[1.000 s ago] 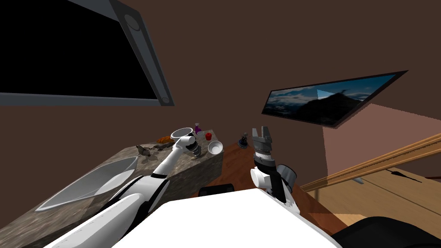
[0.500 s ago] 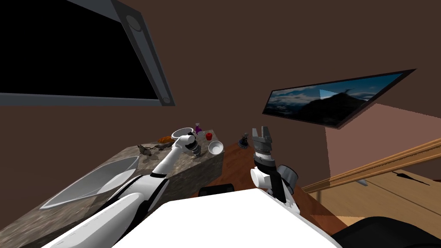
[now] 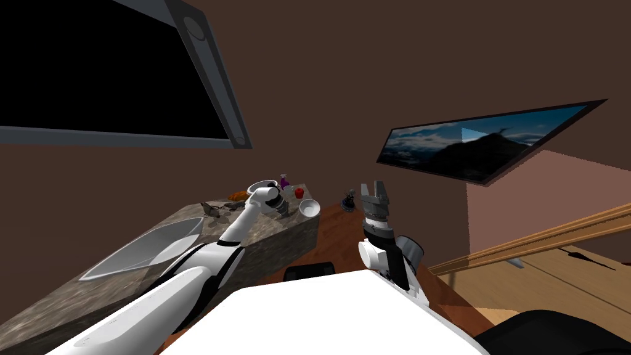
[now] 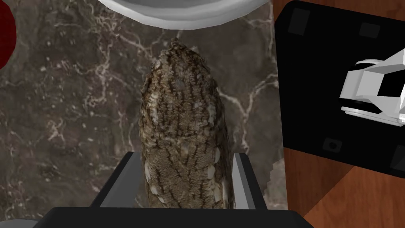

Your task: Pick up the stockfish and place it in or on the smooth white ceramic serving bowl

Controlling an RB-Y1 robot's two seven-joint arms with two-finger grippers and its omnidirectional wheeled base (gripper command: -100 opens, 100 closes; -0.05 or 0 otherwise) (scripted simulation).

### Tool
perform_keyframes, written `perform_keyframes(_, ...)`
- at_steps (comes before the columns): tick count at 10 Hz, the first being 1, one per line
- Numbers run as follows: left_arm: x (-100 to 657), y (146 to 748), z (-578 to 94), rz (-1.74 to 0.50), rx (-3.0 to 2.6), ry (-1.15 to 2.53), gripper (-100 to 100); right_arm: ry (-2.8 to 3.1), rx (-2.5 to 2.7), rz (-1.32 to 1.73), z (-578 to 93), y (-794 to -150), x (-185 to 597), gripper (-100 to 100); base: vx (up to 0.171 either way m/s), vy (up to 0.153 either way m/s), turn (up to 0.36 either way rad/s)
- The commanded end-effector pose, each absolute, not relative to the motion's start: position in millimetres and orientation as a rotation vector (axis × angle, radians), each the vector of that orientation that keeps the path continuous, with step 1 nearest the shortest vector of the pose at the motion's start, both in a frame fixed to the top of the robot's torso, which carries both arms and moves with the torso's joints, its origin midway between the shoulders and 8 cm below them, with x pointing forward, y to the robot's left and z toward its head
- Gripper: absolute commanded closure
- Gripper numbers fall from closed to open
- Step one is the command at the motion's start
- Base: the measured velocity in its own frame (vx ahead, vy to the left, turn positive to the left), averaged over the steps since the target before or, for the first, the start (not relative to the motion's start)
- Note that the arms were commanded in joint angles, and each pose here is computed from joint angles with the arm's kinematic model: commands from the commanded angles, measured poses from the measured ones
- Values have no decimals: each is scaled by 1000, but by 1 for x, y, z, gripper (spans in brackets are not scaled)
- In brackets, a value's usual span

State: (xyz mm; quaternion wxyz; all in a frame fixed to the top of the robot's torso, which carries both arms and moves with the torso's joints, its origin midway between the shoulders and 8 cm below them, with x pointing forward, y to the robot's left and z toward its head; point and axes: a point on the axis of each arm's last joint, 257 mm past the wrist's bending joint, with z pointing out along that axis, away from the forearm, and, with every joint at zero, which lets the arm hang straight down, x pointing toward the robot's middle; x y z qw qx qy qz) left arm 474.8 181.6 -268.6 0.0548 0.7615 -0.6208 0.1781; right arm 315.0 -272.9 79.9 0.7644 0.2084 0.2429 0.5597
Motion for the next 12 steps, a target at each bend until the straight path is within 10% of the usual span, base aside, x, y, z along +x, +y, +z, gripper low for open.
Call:
perform_keyframes(1,489,171,-238,637,2298,-1910,100,528,453,1217,80,-273,315,0,-116,-50,15)
perform_keyframes(12,473,192,-227,552,2411,-1778,100,528,453,1217,80,-273,315,0,71,-102,16)
